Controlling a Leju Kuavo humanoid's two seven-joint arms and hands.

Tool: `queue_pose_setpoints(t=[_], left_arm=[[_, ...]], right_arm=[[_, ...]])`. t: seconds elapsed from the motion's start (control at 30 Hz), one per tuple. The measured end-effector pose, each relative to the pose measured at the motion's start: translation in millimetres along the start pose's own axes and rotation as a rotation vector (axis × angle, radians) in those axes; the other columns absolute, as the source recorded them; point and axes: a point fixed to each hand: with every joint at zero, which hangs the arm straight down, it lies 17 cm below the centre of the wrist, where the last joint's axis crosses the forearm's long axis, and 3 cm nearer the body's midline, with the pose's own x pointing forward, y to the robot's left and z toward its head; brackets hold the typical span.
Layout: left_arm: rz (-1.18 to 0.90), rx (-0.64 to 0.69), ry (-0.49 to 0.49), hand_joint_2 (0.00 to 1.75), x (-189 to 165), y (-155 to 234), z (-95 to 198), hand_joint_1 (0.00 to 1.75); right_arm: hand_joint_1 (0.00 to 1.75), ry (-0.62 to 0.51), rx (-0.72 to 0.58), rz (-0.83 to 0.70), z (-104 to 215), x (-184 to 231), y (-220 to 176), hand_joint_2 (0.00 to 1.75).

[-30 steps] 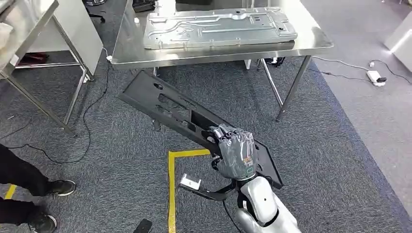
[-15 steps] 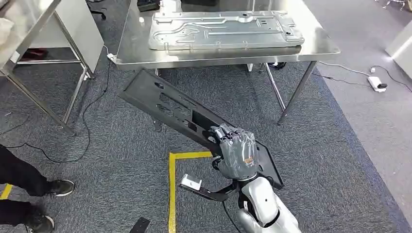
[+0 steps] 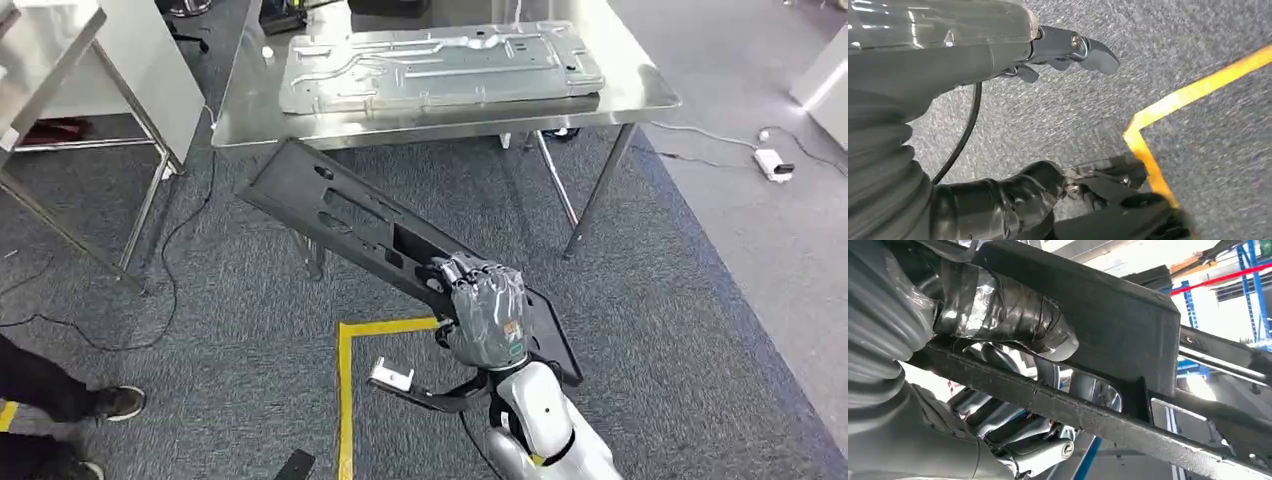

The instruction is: Take the parts from the cabinet and place them on the table.

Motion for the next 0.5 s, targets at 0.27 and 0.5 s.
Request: queue_pose_setpoints(t=[0.27,0.5], left_arm=[[-0.006,-0.001,-0.004,1.75,1.9,0.4,-0.7,0.00],[-0.008,-0.005,-0.002,1.75,0.5,-1.3,0.1,0.00]], right_arm=[[1.75,-0.011,-0.014,0.002,-3.3,1.4,-4.1,1.75],[1.75,-0.010,-0.011,-0.003,-1.3,2.1,-3.1,1.75]])
